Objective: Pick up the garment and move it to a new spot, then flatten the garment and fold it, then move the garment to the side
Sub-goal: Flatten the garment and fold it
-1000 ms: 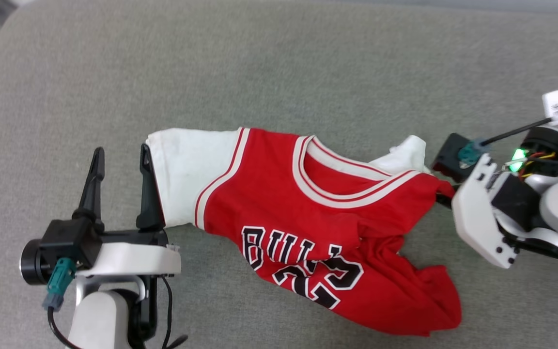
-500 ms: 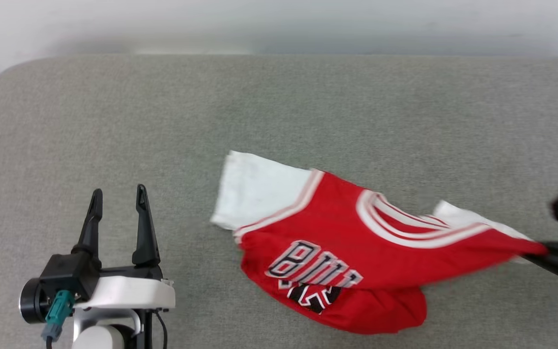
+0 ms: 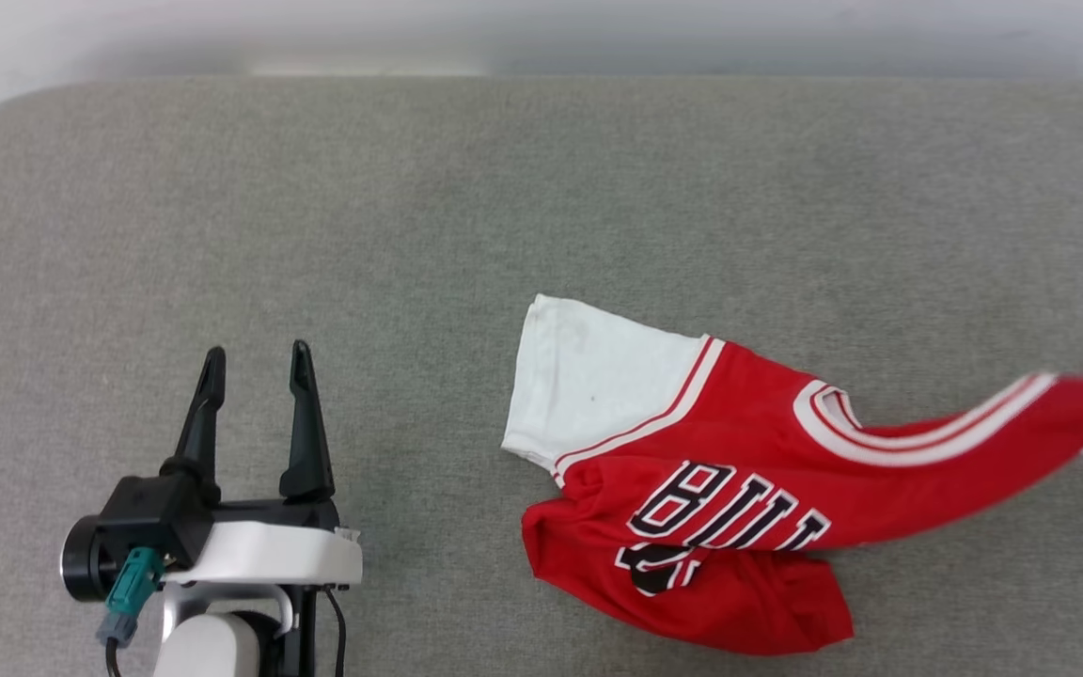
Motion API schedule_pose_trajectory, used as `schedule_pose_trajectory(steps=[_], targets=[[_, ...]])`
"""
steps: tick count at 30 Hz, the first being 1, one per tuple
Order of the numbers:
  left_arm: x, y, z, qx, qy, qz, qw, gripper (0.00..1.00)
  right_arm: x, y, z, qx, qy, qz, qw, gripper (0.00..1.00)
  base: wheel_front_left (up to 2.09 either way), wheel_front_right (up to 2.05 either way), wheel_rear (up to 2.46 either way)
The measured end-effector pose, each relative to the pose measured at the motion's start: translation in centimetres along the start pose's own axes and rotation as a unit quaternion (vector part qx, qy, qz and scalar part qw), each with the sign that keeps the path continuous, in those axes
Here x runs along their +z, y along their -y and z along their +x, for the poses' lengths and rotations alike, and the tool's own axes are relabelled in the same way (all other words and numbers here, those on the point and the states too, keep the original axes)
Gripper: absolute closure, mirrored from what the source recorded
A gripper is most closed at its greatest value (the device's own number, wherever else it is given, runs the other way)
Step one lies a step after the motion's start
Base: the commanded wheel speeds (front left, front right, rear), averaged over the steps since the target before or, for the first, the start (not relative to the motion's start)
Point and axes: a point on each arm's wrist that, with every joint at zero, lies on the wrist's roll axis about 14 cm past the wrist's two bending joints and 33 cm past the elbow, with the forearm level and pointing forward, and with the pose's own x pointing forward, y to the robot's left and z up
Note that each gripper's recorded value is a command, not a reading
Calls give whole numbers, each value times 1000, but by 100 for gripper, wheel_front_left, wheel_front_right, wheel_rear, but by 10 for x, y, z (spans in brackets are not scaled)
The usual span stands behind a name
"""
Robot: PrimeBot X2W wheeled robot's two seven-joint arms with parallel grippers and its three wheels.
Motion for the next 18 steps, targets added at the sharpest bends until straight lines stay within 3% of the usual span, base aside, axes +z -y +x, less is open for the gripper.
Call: schedule_pose_trajectory(steps=[11, 18], targets=[[-19, -5, 21, 7, -16, -2, 1000, 0, 106, 16, 95, -32, 22, -55, 998, 100, 0, 0, 0], [-31, -14, 26, 21, -30, 2, 999, 0, 103, -4, 168, -26, -19, -77, 997, 100, 0, 0, 0]])
